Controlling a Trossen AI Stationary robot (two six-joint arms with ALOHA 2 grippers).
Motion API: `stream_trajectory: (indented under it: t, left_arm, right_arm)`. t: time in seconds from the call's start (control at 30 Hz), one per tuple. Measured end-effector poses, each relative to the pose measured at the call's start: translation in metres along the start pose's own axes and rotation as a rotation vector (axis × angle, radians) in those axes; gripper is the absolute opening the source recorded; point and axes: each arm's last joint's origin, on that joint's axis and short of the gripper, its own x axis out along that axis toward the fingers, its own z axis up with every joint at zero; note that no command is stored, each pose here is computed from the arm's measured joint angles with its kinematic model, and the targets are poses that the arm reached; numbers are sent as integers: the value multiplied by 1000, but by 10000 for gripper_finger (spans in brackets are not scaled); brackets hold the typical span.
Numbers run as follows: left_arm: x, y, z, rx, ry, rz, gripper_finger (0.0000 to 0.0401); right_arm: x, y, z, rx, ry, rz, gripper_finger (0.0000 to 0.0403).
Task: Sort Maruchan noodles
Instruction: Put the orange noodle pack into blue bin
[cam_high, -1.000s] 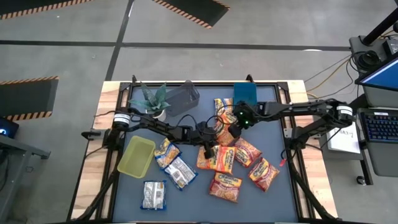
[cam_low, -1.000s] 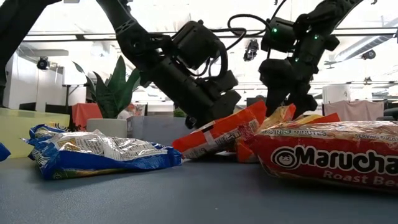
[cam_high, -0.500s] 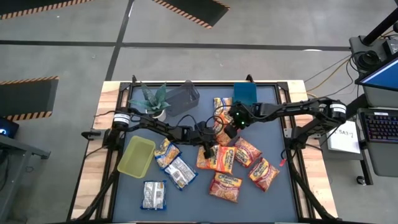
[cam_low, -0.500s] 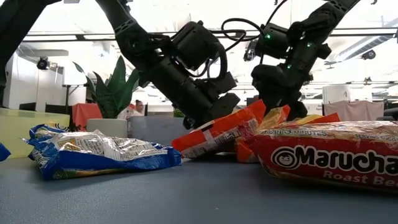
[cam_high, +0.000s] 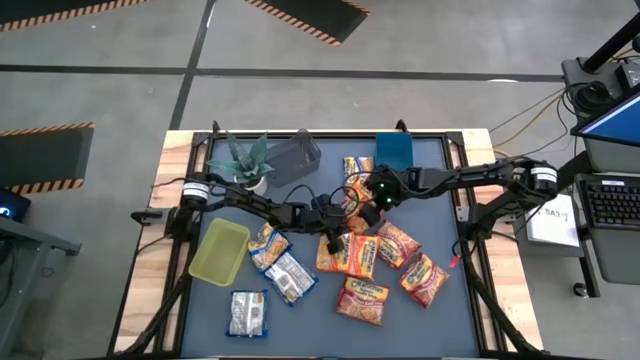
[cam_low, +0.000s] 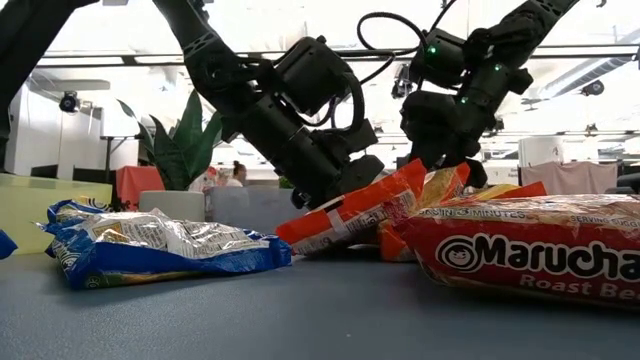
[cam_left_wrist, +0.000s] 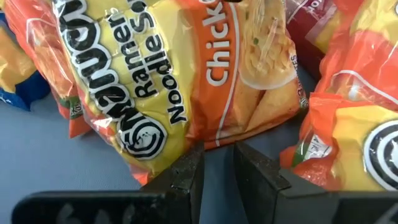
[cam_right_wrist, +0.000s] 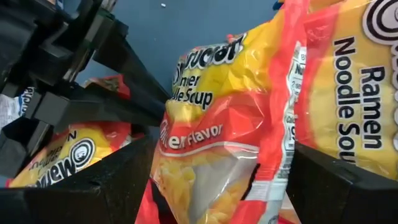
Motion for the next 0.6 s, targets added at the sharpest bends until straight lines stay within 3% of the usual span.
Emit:
stream_trajectory:
  t: [0.6]
  left_arm:
    - [0, 0, 0, -1, -4, 0, 70]
  right_arm:
    - [7, 7, -4, -28, -16, 29, 304]
